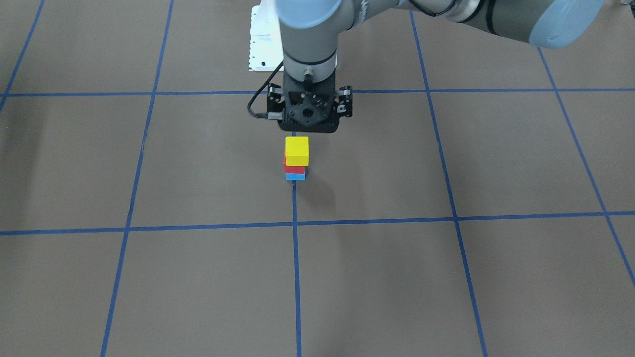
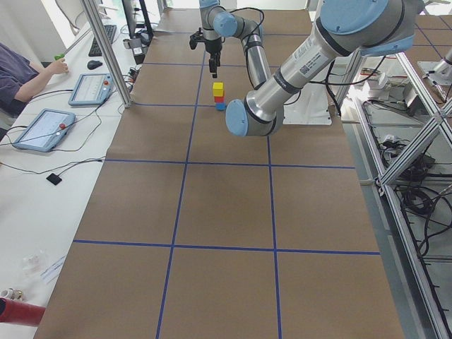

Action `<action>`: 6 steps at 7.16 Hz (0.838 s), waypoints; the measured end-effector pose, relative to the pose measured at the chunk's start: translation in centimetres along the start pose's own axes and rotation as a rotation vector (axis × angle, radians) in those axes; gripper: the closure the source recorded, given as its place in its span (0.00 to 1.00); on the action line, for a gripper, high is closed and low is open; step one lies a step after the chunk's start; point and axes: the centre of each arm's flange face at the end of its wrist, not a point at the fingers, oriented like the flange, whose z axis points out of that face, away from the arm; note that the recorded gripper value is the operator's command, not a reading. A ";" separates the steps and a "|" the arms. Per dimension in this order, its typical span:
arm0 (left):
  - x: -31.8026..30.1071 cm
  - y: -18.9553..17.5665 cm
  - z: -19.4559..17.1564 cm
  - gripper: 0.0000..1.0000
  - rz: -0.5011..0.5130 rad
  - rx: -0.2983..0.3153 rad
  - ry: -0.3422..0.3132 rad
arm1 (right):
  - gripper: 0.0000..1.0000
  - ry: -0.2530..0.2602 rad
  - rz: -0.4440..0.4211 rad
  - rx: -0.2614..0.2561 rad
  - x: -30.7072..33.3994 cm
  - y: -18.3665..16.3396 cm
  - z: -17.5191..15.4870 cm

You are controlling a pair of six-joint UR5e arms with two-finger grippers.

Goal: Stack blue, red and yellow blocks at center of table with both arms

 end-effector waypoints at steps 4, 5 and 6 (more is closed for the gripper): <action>-38.8 3.5 0.2 0.00 0.198 0.082 -0.138 | 0.00 0.006 -0.003 0.046 1.0 0.3 -1.4; -50.4 2.9 0.8 0.00 0.263 0.050 -0.123 | 0.01 0.010 -0.008 0.063 1.8 1.3 -1.0; -60.1 3.0 1.9 0.00 0.276 0.047 -0.093 | 0.01 0.011 -0.005 0.070 2.6 2.7 -0.1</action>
